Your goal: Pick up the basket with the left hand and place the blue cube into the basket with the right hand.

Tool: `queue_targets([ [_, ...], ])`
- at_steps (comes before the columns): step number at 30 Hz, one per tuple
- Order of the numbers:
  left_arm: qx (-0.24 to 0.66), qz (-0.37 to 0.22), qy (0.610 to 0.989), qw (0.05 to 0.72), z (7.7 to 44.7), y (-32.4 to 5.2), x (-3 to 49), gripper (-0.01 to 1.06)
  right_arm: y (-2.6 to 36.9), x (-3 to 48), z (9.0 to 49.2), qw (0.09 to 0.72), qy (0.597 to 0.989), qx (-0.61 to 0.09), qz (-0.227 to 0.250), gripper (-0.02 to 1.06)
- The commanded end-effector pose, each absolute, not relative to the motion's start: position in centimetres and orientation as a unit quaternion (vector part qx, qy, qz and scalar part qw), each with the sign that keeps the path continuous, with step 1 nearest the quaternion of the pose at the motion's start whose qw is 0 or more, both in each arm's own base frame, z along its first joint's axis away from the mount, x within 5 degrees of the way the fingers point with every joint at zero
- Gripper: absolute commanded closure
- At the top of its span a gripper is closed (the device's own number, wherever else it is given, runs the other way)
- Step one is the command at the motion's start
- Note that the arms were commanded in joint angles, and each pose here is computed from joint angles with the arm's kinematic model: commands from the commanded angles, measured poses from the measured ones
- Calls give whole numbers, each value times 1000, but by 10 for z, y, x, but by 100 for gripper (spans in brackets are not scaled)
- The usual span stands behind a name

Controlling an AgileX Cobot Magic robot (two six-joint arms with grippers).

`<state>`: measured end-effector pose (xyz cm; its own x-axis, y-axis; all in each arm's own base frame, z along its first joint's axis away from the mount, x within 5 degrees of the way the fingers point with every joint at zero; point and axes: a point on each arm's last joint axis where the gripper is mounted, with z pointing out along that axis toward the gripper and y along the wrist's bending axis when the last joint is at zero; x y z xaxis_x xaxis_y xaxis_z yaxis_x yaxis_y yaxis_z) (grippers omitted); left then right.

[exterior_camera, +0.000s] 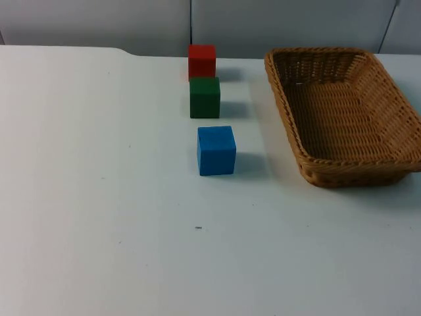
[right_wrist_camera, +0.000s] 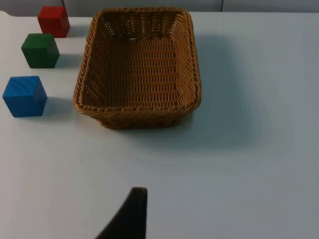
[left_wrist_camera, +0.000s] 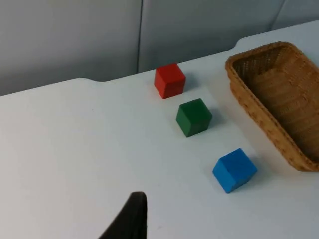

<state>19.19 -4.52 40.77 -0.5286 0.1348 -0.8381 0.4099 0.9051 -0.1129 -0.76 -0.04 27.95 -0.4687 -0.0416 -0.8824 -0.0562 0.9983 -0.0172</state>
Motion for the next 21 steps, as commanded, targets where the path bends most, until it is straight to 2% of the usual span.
queue_targets([
  [1,170,-192,851,458,411,-55,219,0,0,-7,279,518,855,-25,7,0],
  [11,188,-243,857,414,390,-81,276,0,0,-7,279,518,855,-25,7,0],
  [21,222,-265,863,368,347,-139,327,0,0,-7,279,518,855,-21,9,0],
])
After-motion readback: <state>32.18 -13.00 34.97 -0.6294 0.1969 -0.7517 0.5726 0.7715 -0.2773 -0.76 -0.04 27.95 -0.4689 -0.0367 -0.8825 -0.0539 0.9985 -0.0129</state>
